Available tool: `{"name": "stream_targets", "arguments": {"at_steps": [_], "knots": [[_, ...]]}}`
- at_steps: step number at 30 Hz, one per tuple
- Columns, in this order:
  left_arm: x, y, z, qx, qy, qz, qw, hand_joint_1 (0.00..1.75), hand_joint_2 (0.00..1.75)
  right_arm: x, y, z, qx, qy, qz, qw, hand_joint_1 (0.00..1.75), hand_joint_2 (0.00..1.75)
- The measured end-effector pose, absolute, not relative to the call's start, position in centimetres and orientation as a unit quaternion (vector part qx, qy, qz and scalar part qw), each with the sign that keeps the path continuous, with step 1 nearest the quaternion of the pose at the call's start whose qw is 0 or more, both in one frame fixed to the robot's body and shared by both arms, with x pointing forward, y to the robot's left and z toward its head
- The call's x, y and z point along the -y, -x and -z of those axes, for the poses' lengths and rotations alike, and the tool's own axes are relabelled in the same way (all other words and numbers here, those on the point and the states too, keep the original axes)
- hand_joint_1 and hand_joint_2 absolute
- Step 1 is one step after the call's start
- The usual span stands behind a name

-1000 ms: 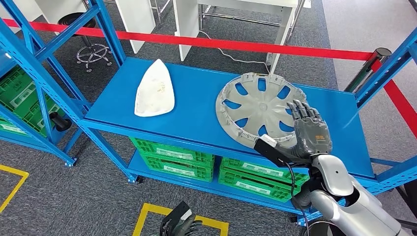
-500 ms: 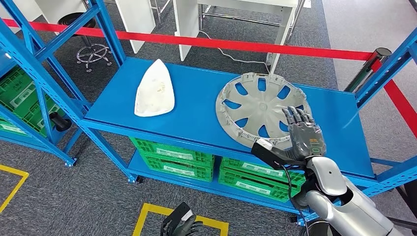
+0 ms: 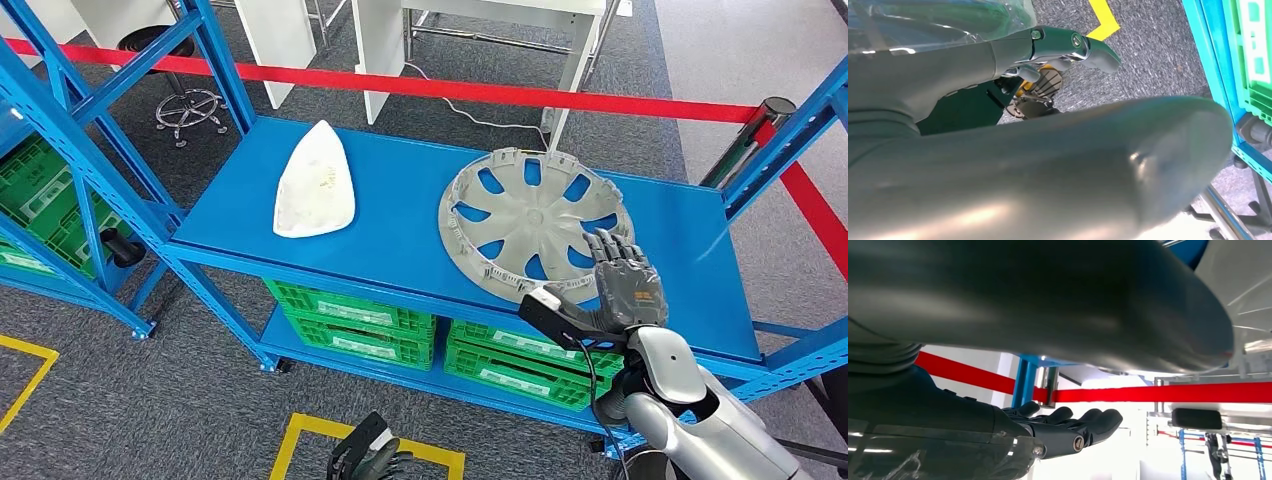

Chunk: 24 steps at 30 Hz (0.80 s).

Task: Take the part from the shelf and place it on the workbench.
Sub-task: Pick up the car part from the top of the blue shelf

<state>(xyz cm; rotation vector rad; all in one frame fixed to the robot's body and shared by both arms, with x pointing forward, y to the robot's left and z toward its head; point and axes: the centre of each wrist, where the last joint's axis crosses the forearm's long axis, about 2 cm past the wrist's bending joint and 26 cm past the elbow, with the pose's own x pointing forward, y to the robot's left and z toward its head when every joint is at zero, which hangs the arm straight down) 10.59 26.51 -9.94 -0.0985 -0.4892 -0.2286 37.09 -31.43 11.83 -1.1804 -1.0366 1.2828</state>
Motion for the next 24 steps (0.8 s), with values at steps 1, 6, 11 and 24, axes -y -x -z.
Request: {"name": "stream_targets", "arguments": {"at_steps": [1,6,11,24], "knots": [[-26.6,-10.6,9.9,0.242,0.048,0.113,0.963,0.00,0.00,31.6,-37.1,-11.8,0.431,0.496,-0.537,0.529,0.00,0.00],[-26.7,-10.6,9.9,0.242,0.046,0.113,0.963,0.00,0.00,32.6,-36.9,-11.6,0.419,0.504,-0.532,0.536,0.00,0.00],[-26.7,-10.5,10.0,0.242,0.046,0.114,0.962,0.00,0.00,33.5,-36.7,-11.5,0.408,0.510,-0.526,0.545,0.00,0.00],[-26.7,-10.2,10.0,0.241,0.046,0.114,0.963,0.00,0.00,35.2,-36.2,-11.0,0.386,0.521,-0.517,0.559,0.00,0.00]]}}
